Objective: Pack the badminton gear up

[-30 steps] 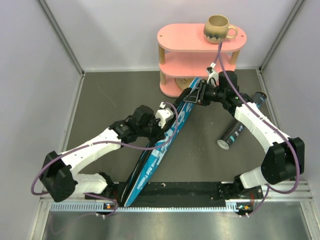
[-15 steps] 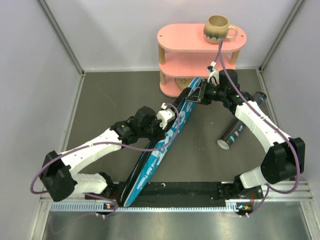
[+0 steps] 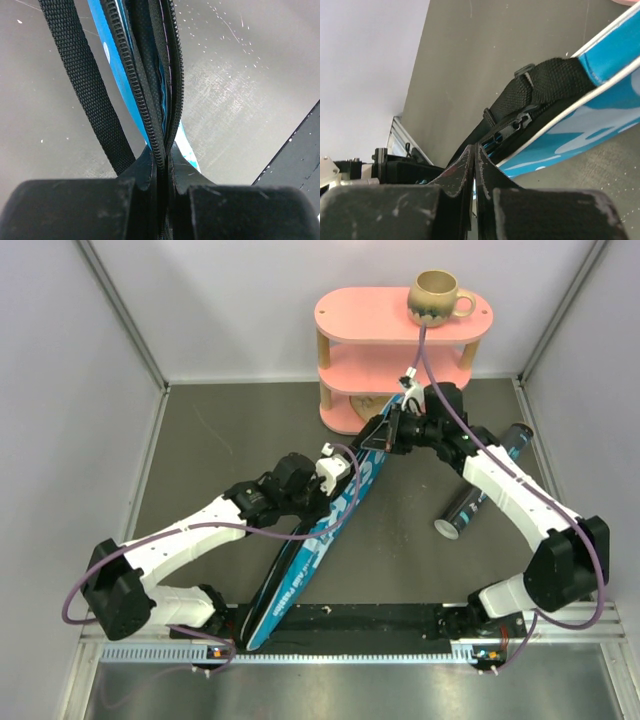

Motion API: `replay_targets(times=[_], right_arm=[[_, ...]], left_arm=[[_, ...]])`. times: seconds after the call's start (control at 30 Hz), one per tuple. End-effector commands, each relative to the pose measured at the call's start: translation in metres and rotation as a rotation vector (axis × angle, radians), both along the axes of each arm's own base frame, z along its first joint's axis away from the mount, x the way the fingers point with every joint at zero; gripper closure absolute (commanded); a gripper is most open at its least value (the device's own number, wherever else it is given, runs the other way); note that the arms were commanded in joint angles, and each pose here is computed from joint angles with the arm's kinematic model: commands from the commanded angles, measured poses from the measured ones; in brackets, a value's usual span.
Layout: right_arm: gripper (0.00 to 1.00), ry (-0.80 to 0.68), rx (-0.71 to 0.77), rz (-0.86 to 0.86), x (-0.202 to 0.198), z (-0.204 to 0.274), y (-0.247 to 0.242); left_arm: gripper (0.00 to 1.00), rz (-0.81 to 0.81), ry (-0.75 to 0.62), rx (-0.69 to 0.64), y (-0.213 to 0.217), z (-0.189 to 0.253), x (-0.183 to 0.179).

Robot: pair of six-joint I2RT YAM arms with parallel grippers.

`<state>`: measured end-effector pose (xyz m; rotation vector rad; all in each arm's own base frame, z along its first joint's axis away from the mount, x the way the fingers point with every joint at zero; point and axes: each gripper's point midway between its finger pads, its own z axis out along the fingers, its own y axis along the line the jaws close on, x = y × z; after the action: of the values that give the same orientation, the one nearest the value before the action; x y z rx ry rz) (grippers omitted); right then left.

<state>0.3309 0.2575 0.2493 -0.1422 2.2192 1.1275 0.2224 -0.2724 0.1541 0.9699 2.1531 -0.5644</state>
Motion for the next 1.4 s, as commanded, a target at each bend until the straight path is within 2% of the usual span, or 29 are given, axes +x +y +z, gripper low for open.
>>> replay_targets(times=[0.0,0.03,0.07,0.1,0.2,0.27,0.33,0.47,0.57,0.83,1.13,1.37], right_arm=[[1.00,-0.096,-0.001,-0.105,0.002,0.028,-0.019],[1.00,-0.099,-0.020,-0.149,0.006,0.028,-0.025],[0.89,-0.096,-0.030,-0.166,0.006,0.029,-0.028],[0.83,-0.094,-0.049,-0.180,0.006,0.030,-0.031],[0.72,-0.087,-0.162,-0.240,0.007,0.036,-0.042],[0.61,-0.087,-0.211,-0.277,0.009,0.032,-0.049],[0.57,-0.101,-0.252,-0.295,0.013,0.037,-0.050],[0.59,-0.107,-0.312,-0.306,0.016,0.037,-0.042],[0.64,-0.102,-0.330,-0.363,0.021,0.043,-0.037],[0.69,-0.071,-0.420,-0.420,0.021,0.036,-0.026],[0.67,-0.047,-0.481,-0.435,0.025,0.018,-0.025],[0.68,-0.057,-0.479,-0.446,0.027,0.023,-0.021]], left_arm=[[1.00,0.048,-0.124,-0.115,-0.017,0.045,0.025],[1.00,0.053,-0.128,-0.115,-0.016,0.046,0.026],[1.00,0.057,-0.128,-0.115,-0.015,0.045,0.026],[1.00,0.067,-0.130,-0.112,-0.014,0.046,0.027],[1.00,0.109,-0.124,-0.090,-0.009,0.044,0.030],[1.00,0.143,-0.127,-0.075,-0.005,0.044,0.034],[1.00,0.154,-0.124,-0.071,-0.005,0.043,0.035],[1.00,0.155,-0.134,-0.061,-0.008,0.043,0.034],[1.00,0.192,-0.157,-0.048,-0.008,0.045,0.036],[1.00,0.301,-0.186,-0.031,-0.009,0.046,0.039],[1.00,0.319,-0.191,-0.022,-0.011,0.044,0.035],[1.00,0.340,-0.226,-0.008,-0.015,0.048,0.032]])
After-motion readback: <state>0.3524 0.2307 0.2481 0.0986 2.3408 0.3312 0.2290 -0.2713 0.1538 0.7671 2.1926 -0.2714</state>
